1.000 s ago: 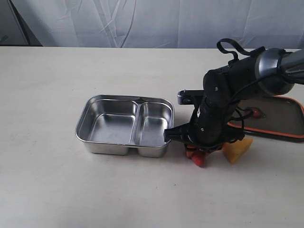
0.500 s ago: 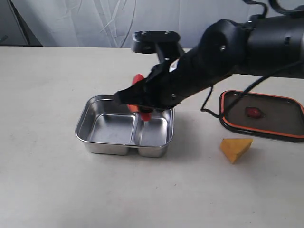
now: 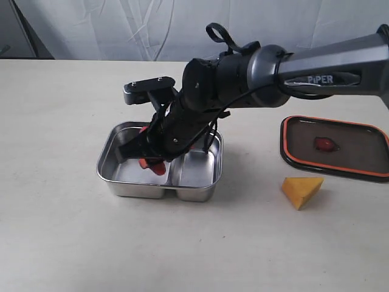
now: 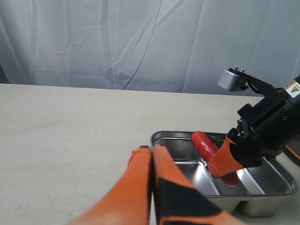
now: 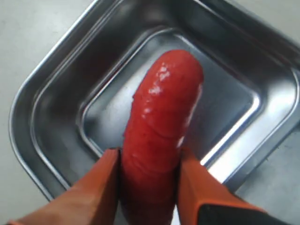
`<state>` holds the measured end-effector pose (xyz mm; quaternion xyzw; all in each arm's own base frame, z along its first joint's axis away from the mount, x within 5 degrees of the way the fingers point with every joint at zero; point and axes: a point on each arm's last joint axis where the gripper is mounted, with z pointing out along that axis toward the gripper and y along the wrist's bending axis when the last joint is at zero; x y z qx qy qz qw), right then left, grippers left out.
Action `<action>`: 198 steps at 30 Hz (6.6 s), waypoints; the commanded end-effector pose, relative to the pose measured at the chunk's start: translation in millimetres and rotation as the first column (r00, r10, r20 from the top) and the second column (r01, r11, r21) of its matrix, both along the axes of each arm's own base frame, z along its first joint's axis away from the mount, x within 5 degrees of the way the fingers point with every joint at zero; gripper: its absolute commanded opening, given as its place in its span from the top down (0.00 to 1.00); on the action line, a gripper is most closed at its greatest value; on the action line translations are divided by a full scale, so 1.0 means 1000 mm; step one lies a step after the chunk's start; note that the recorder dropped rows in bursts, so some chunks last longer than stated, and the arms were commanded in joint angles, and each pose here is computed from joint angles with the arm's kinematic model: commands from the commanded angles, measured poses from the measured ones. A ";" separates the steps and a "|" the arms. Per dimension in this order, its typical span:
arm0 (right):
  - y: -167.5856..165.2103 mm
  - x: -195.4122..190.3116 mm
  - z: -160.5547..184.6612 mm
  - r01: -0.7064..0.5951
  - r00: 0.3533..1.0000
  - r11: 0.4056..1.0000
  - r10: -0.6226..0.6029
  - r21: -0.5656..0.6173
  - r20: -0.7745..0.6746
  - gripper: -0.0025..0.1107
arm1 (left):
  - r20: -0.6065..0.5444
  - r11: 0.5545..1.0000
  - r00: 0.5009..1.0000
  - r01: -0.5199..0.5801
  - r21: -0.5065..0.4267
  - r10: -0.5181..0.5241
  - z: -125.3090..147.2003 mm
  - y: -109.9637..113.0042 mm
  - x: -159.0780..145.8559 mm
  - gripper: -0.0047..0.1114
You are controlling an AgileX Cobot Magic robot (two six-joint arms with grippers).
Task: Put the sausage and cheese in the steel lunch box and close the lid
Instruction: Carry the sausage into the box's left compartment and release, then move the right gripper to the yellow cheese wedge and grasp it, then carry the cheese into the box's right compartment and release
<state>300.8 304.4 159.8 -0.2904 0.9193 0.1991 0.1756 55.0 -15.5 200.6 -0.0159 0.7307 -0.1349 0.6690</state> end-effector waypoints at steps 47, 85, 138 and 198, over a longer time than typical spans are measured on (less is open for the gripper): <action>-0.154 -0.037 0.035 0.124 0.992 0.848 -0.090 -0.516 0.090 0.88 | 0.005 1.000 1.000 0.003 0.001 -0.003 -0.001 0.000 0.000 0.96; -0.171 -0.041 -0.054 -0.080 0.996 0.687 0.079 -0.722 -0.036 0.95 | 0.005 1.000 1.000 0.003 0.001 -0.003 -0.001 0.000 0.000 0.96; -0.173 -0.057 -0.018 0.635 0.664 0.531 -0.746 -0.561 0.046 0.37 | 0.005 1.000 1.000 0.003 0.001 -0.003 -0.001 0.000 0.000 0.96; -0.074 -0.031 0.002 0.123 0.937 0.991 -0.135 0.058 0.322 0.99 | 0.005 1.000 1.000 0.003 0.001 -0.003 -0.001 0.000 0.000 0.96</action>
